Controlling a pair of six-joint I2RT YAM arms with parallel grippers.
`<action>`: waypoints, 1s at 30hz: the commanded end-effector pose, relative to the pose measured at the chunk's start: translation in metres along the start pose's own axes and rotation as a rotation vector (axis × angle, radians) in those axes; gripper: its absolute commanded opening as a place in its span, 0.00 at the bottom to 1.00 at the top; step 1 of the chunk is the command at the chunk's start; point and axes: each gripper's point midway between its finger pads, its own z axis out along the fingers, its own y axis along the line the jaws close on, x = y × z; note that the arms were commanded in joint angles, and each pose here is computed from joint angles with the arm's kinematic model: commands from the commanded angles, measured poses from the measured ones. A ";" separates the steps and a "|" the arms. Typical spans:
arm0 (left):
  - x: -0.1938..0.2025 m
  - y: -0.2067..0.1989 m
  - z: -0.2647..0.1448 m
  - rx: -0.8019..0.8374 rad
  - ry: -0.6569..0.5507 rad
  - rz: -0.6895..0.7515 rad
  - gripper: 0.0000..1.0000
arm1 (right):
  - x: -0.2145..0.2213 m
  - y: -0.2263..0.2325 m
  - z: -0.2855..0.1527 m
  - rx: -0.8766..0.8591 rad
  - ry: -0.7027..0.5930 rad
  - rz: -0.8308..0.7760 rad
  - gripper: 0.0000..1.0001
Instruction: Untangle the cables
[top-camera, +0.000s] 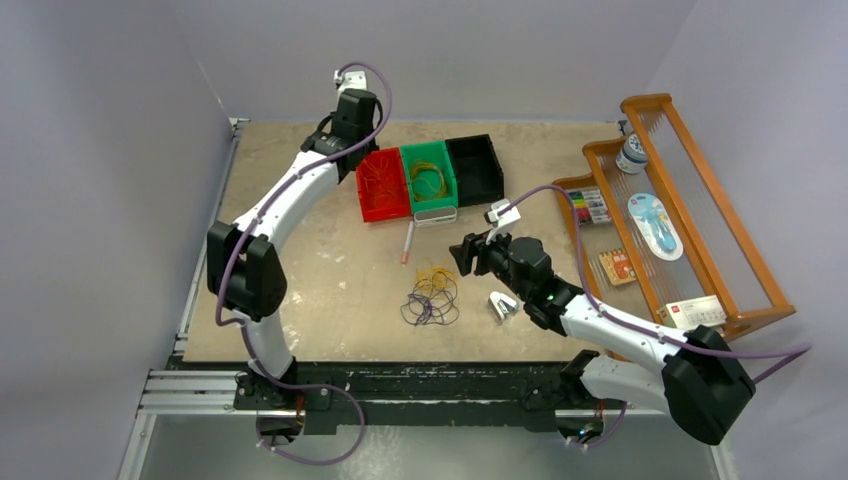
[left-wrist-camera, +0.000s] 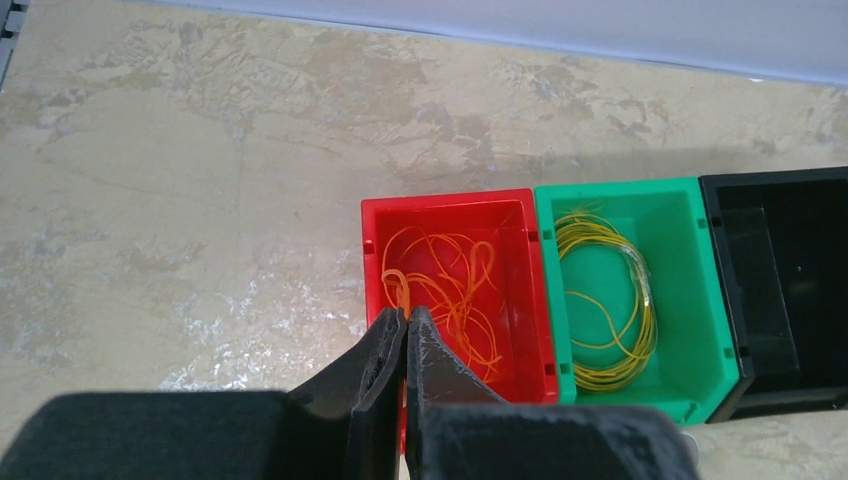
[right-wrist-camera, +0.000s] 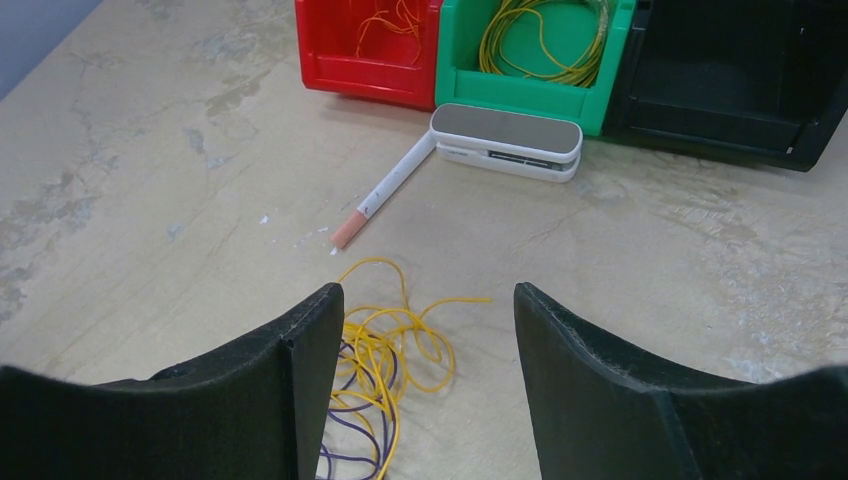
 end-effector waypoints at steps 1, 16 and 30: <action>-0.018 -0.001 0.014 -0.004 -0.073 -0.060 0.00 | -0.030 0.004 0.003 0.004 -0.069 -0.004 0.66; 0.042 -0.030 0.075 0.073 0.031 -0.052 0.00 | -0.023 0.001 0.001 0.015 -0.043 0.001 0.66; 0.093 -0.036 0.103 0.083 0.129 -0.024 0.00 | -0.022 0.000 0.004 0.024 -0.033 -0.005 0.66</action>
